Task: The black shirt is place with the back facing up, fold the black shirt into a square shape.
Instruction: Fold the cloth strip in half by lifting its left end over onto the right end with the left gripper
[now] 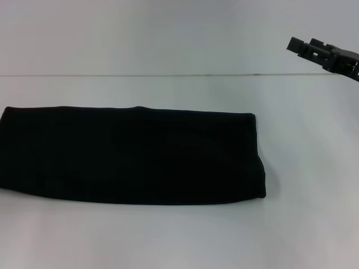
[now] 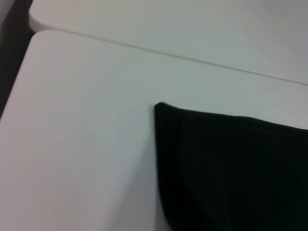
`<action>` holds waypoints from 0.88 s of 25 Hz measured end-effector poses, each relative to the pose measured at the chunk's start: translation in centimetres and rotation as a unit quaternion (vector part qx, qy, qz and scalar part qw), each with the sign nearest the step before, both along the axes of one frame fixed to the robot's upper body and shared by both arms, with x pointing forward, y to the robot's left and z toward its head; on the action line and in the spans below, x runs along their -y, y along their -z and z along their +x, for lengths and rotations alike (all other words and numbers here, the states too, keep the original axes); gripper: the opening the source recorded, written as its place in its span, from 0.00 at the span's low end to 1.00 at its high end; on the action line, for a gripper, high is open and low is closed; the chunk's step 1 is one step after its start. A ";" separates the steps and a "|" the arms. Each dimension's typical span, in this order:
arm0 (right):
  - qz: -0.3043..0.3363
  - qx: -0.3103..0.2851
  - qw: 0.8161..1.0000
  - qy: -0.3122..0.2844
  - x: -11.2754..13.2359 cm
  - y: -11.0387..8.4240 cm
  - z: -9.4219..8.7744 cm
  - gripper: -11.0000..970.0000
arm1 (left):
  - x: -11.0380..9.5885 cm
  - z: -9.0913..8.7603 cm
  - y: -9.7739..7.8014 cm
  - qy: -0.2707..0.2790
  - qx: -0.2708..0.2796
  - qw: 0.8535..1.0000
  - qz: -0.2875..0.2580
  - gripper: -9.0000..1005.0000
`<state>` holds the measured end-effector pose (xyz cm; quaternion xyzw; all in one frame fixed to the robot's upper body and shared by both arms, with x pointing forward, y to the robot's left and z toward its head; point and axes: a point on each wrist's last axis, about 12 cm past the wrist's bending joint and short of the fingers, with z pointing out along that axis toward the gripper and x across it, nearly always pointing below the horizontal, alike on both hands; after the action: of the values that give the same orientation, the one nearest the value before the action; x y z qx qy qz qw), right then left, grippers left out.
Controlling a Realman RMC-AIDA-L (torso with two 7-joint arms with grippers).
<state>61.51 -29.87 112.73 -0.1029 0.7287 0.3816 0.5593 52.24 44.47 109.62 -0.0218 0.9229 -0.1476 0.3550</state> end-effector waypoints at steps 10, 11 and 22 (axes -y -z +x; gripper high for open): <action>-0.020 0.028 0.999 0.026 0.8 0.1 0.0 0.95 | 8.4 4.4 -1.3 0.121 0.031 0.986 -0.108 0.06; -0.022 0.030 0.999 0.029 1.0 0.1 0.0 0.95 | 10.2 5.1 -1.9 0.150 0.038 0.979 -0.131 0.06; -0.041 0.028 0.997 0.050 4.1 0.1 -1.0 0.95 | 27.9 7.2 -2.3 0.336 0.033 0.881 -0.332 0.10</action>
<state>60.52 -33.96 112.65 -0.0998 0.7319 0.3194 0.5936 59.40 16.53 111.93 0.1779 0.7597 -0.5559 0.2866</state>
